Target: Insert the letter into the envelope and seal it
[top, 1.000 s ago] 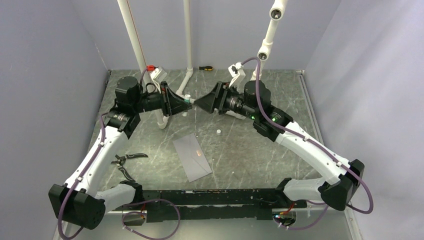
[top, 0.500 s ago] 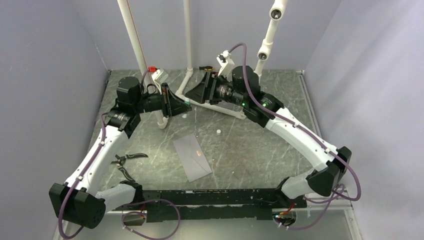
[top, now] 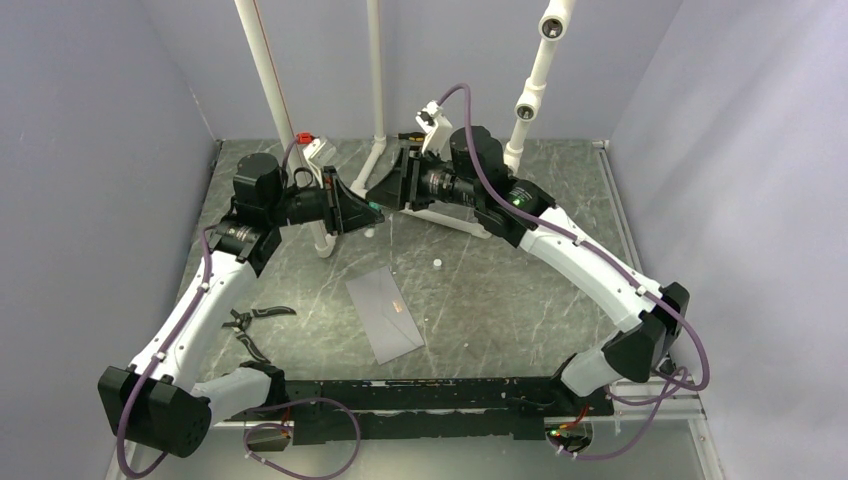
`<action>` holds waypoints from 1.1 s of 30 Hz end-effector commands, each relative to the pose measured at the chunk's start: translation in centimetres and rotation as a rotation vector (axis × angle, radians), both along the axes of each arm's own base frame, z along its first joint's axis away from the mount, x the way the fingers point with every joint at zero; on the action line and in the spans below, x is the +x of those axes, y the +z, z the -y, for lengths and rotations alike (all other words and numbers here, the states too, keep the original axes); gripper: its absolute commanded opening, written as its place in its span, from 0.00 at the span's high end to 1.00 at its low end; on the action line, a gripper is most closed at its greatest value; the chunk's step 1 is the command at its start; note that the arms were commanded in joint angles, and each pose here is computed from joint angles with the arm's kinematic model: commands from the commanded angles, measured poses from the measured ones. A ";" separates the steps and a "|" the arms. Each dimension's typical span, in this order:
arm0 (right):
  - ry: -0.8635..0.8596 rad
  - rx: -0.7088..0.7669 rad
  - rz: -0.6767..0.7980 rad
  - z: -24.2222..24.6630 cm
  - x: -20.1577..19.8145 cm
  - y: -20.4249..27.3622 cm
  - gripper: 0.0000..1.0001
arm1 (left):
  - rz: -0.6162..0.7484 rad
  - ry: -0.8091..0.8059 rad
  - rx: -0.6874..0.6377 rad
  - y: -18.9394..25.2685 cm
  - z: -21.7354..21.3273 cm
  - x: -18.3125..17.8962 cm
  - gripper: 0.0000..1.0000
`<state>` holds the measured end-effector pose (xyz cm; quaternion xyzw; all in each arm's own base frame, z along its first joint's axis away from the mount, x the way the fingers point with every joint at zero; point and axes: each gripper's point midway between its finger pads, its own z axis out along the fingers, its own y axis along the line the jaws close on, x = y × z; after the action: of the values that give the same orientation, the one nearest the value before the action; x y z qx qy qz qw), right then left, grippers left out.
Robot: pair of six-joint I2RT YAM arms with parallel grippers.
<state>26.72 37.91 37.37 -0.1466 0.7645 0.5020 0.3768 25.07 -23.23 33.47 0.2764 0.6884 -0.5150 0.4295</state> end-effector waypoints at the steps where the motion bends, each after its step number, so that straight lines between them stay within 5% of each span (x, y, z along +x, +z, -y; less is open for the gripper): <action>1: 0.045 0.029 0.068 -0.1 -0.8 2.8 0.63 | 0.063 -0.032 -0.046 2.9 0.3 -0.7 0.98; 5: 0.053 0.033 0.080 0.0 -1.0 3.0 0.84 | 0.058 -0.040 -0.054 3.2 0.3 -1.1 0.98; 10: 0.133 0.048 0.161 0.0 -2.1 3.6 0.92 | 0.057 -0.074 -0.069 3.9 0.3 -2.0 0.97; 15: 0.403 0.108 0.409 0.5 -6.2 5.2 1.00 | 0.089 -0.249 -0.106 6.0 0.4 -5.5 0.98; 25: 0.913 0.189 0.671 2.6 -13.6 5.7 1.00 | 0.182 -0.580 -0.099 7.6 -1.2 -12.6 0.97; 29: 0.731 0.119 0.686 1.8 -10.8 5.9 1.00 | 0.209 -0.549 -0.090 7.8 -1.1 -12.3 0.97; 32: 0.337 0.038 0.556 1.7 -4.9 6.1 0.45 | 0.207 -0.380 -0.044 6.9 -0.6 -9.3 0.98; 33: 0.190 0.016 0.489 2.2 -2.7 6.0 0.36 | 0.209 -0.290 -0.012 6.4 -0.5 -7.6 0.98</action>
<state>17.12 37.13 42.91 -0.4975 0.5073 0.5671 0.4166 15.11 -22.94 39.44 0.4393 0.5614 -0.6066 0.3520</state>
